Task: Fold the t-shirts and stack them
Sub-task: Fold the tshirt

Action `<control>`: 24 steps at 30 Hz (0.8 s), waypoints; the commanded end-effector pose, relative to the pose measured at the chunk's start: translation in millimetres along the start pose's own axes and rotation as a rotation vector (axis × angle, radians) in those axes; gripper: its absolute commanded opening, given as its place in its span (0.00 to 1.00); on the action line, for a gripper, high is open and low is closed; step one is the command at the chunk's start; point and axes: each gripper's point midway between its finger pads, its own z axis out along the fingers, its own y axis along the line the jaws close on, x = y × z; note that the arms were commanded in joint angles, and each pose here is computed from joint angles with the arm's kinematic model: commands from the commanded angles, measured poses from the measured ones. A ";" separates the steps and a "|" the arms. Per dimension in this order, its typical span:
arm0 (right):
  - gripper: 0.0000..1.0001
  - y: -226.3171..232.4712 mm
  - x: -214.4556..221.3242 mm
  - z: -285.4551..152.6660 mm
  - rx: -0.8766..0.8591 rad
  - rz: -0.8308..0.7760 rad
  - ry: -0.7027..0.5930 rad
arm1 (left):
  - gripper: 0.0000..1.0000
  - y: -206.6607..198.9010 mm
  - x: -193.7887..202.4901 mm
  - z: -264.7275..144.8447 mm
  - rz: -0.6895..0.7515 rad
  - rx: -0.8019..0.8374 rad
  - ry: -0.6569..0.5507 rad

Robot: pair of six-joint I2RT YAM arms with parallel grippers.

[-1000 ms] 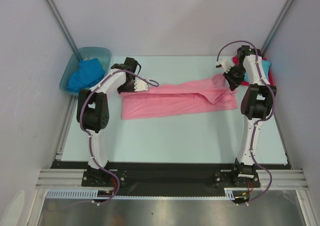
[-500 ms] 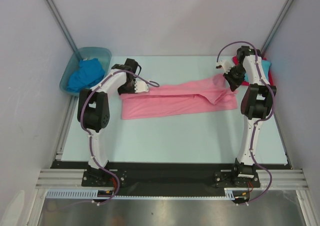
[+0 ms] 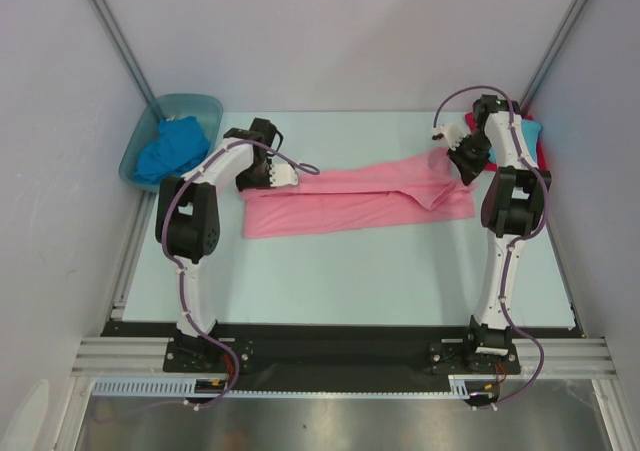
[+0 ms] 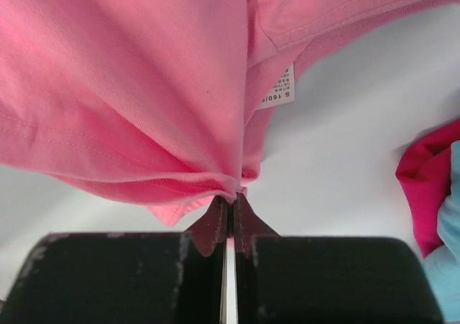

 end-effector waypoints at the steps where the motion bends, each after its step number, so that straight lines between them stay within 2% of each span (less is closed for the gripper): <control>1: 0.00 18.1 49.0 -12.0 -0.092 0.025 0.168 | 0.00 4.1 11.1 -8.9 -0.008 0.005 0.030; 13: 0.00 19.5 53.0 -9.1 -0.103 0.018 0.192 | 0.02 -5.0 13.7 -4.1 0.019 0.054 0.052; 15: 0.00 20.2 53.6 -8.4 -0.107 0.018 0.194 | 0.08 -4.2 13.9 -3.9 0.020 0.054 0.056; 17: 0.00 20.0 53.8 -8.1 -0.107 0.018 0.196 | 0.19 -7.5 14.2 -3.7 0.027 0.071 0.060; 19: 0.00 20.2 54.3 -7.9 -0.107 0.018 0.198 | 0.24 -10.3 14.7 -3.9 0.033 0.086 0.062; 20: 0.00 20.2 55.1 -7.6 -0.108 0.016 0.202 | 0.33 -11.2 15.1 -4.1 0.035 0.091 0.064; 21: 0.00 19.9 55.6 -7.7 -0.108 0.018 0.202 | 0.38 -11.2 15.1 -4.8 0.039 0.093 0.063; 24: 0.00 20.2 53.7 -7.8 -0.109 0.017 0.195 | 0.39 -10.0 16.0 -5.8 0.042 0.091 0.068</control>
